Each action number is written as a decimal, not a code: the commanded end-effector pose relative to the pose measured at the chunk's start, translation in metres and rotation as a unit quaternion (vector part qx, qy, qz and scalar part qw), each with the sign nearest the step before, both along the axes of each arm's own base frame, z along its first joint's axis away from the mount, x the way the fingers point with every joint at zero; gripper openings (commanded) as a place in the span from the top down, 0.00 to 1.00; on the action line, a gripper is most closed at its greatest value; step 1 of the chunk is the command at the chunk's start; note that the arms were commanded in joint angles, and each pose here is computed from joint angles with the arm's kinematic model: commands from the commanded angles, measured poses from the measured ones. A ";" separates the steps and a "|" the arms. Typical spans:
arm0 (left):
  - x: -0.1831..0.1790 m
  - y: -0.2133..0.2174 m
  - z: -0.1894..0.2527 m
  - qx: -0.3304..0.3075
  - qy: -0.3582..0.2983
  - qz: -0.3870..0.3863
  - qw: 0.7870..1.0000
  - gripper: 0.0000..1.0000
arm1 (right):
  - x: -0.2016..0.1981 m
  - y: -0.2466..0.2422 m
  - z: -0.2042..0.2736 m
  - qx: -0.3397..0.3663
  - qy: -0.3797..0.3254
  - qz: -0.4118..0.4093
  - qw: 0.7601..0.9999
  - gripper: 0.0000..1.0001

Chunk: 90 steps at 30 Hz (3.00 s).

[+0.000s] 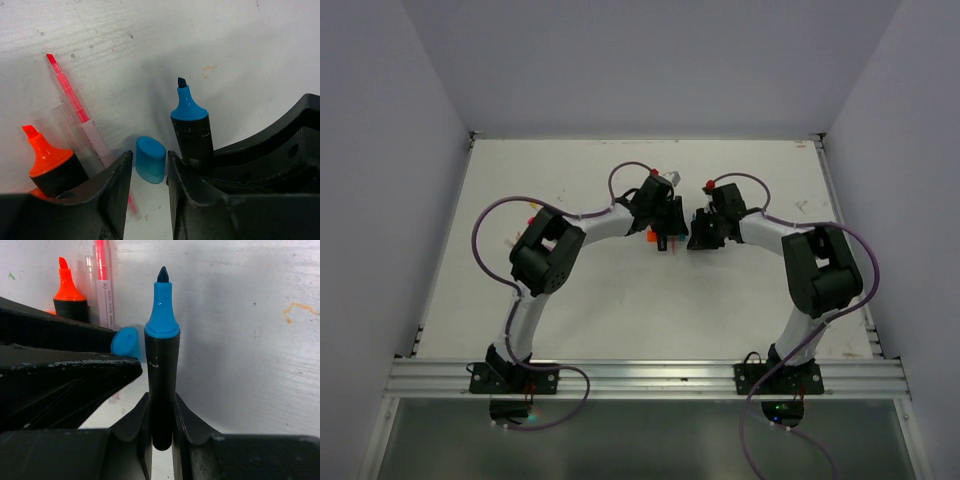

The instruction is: Open the pen caps

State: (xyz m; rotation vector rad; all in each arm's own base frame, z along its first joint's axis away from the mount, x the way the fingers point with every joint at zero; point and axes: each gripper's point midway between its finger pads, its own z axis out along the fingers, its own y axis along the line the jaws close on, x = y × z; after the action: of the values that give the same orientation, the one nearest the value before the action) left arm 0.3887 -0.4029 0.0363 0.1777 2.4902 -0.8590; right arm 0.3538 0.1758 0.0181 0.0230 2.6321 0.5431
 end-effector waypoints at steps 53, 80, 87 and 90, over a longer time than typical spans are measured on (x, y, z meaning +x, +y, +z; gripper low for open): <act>-0.027 0.285 0.130 0.046 -0.120 0.237 0.963 0.22 | 0.001 -0.032 0.025 -0.063 0.006 -0.034 0.997 0.32; -0.038 0.299 0.124 0.065 -0.118 0.246 0.960 0.23 | 0.050 -0.025 0.018 -0.066 -0.020 -0.069 0.995 0.53; -0.037 0.300 0.121 0.064 -0.118 0.247 0.960 0.23 | 0.041 -0.016 0.017 -0.044 -0.024 -0.026 0.998 0.57; -0.036 0.299 0.119 0.063 -0.114 0.246 0.960 0.23 | 0.040 -0.010 0.018 -0.030 -0.025 -0.011 0.999 0.58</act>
State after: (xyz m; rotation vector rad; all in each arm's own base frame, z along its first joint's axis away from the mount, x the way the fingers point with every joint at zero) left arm 0.3511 -0.1096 0.1523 -0.2950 2.2426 -0.4643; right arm 0.3893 0.1583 0.0217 0.0842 2.6460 0.3751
